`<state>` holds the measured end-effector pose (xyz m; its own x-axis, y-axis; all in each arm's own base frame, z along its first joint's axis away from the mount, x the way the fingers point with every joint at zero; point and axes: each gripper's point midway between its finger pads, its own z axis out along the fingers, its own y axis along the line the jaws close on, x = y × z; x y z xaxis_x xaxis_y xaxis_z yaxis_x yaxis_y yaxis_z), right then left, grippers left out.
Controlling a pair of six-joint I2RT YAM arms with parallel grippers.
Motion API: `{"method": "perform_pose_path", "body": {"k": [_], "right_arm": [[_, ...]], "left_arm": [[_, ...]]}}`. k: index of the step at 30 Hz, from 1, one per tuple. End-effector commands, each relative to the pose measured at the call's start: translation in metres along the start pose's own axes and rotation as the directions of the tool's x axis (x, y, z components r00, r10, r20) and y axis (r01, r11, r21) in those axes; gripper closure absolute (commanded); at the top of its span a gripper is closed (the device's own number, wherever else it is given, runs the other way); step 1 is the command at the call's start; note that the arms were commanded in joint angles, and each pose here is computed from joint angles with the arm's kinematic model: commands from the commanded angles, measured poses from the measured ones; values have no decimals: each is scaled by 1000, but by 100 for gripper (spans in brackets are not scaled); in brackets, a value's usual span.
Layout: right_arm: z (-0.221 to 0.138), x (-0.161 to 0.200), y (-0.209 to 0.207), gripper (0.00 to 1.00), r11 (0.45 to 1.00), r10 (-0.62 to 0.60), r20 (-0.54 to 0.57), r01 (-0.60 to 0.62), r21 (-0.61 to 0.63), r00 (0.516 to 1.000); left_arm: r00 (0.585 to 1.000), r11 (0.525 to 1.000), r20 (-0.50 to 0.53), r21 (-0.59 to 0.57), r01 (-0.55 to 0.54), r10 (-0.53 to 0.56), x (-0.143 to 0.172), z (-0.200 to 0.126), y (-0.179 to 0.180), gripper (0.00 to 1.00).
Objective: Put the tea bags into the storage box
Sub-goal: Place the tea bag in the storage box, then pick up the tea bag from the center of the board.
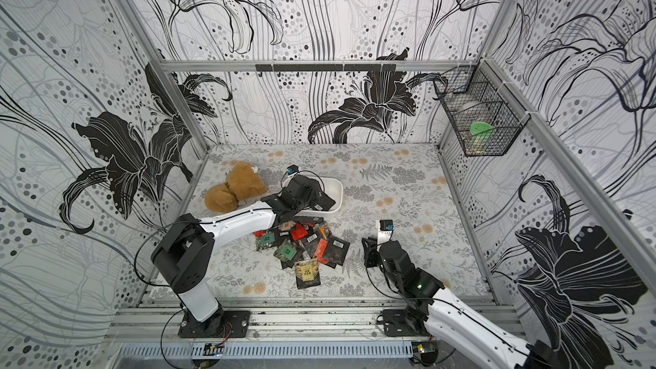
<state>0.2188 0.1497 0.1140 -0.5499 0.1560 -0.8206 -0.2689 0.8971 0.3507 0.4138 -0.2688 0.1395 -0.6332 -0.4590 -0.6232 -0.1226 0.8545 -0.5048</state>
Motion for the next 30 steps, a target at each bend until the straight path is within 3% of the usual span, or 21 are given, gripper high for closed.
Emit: {"method": "perform_pose_path", "body": {"k": [1, 2, 4, 8, 12, 17, 20, 24, 30], "right_arm": [[1, 2, -1, 73, 1000, -11, 3, 11, 1, 1000], [1, 2, -2, 73, 1000, -9, 4, 9, 3, 1000], [1, 2, -2, 73, 1000, -8, 3, 8, 5, 1000], [2, 4, -2, 72, 1000, -5, -5, 5, 2, 1000], [5, 8, -1, 70, 1000, 4, -27, -4, 1, 1000], [10, 15, 2, 67, 998, 50, -129, -45, 41, 990], [13, 24, 11, 67, 997, 72, -253, -58, 59, 965], [19, 35, 48, 65, 987, 98, -369, -137, -82, 924], [19, 38, 82, 64, 970, 109, -407, -186, -154, 907]], "left_arm": [[998, 1000, 55, -6, -17, 17, -20, -9, -4, 42], [997, 999, 73, -33, -24, 26, -24, -12, 1, 29], [994, 997, 106, -68, -25, 33, -32, -22, 8, 13], [987, 996, 159, -90, -22, 36, -47, -52, 18, 10], [990, 1000, 138, 25, -5, 1, -40, -81, 18, 10], [1000, 980, -2, 199, 21, -21, 3, -109, 20, 12], [997, 972, -72, 229, 45, -29, 39, -124, 28, 17], [991, 969, -134, 242, 54, -22, 85, -145, 35, 22], [973, 961, -211, 235, 143, -93, 140, -160, 61, 42]]}}
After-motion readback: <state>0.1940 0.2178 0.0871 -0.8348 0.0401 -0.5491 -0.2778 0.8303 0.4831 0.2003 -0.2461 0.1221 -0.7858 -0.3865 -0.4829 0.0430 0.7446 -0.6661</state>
